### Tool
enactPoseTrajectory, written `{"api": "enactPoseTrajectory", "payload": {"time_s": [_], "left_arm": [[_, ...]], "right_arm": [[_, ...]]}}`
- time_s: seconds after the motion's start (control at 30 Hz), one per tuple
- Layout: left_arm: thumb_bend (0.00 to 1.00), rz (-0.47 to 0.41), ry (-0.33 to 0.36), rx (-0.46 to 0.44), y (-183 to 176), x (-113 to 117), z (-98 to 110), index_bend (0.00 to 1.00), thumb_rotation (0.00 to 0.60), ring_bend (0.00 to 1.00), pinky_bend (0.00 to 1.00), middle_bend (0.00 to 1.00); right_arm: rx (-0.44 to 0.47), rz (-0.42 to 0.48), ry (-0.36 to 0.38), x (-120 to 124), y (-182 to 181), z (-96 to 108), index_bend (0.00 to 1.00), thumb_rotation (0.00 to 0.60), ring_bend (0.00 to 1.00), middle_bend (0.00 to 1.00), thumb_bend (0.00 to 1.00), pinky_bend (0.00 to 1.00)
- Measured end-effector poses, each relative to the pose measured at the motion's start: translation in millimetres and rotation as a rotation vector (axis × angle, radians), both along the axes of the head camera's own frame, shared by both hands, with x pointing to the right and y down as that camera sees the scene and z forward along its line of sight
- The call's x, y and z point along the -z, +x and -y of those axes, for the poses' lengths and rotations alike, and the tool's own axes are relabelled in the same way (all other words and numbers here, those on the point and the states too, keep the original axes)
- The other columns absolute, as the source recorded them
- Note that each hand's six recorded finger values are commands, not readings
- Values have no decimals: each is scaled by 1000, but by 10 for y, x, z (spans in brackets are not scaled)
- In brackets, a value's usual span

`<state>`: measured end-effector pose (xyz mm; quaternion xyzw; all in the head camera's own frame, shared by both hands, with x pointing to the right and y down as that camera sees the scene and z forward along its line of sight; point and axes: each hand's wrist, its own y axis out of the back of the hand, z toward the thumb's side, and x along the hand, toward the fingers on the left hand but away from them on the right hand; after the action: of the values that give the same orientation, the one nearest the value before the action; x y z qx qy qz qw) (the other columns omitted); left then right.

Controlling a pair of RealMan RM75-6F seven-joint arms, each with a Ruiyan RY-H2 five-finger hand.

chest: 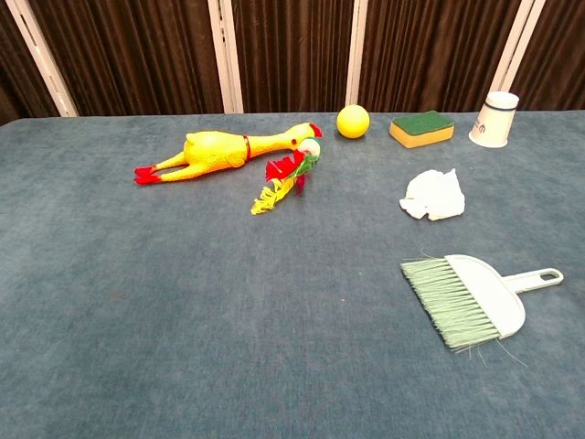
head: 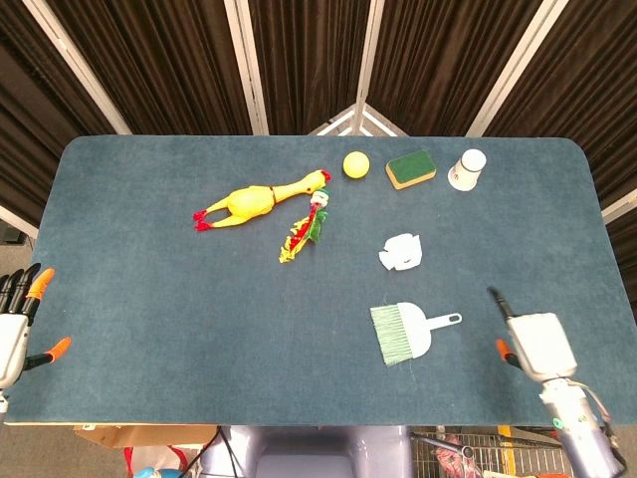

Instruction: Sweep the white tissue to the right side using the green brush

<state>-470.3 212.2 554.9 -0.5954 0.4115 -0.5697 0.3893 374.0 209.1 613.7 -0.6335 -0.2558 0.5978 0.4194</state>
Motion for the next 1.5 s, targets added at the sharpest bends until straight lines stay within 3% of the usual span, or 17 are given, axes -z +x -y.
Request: {"api": "enactPoseTrajectory", "payload": {"time_s": [0.3, 0.7, 1.5], "left_arm": [[9, -10, 5, 1, -15, 18, 8, 0, 600, 0, 0, 0], [10, -8, 2, 0, -14, 10, 10, 0, 600, 0, 0, 0], [10, -4, -2, 6, -24, -3, 17, 0, 600, 0, 0, 0]], "right_arm": [[56, -42, -65, -451, -275, 64, 319, 600, 960, 924, 329, 831], [69, -69, -95, -760, -430, 102, 382, 600, 960, 924, 329, 831], [68, -72, -107, -1038, -512, 70, 438, 600, 960, 924, 330, 831]]}}
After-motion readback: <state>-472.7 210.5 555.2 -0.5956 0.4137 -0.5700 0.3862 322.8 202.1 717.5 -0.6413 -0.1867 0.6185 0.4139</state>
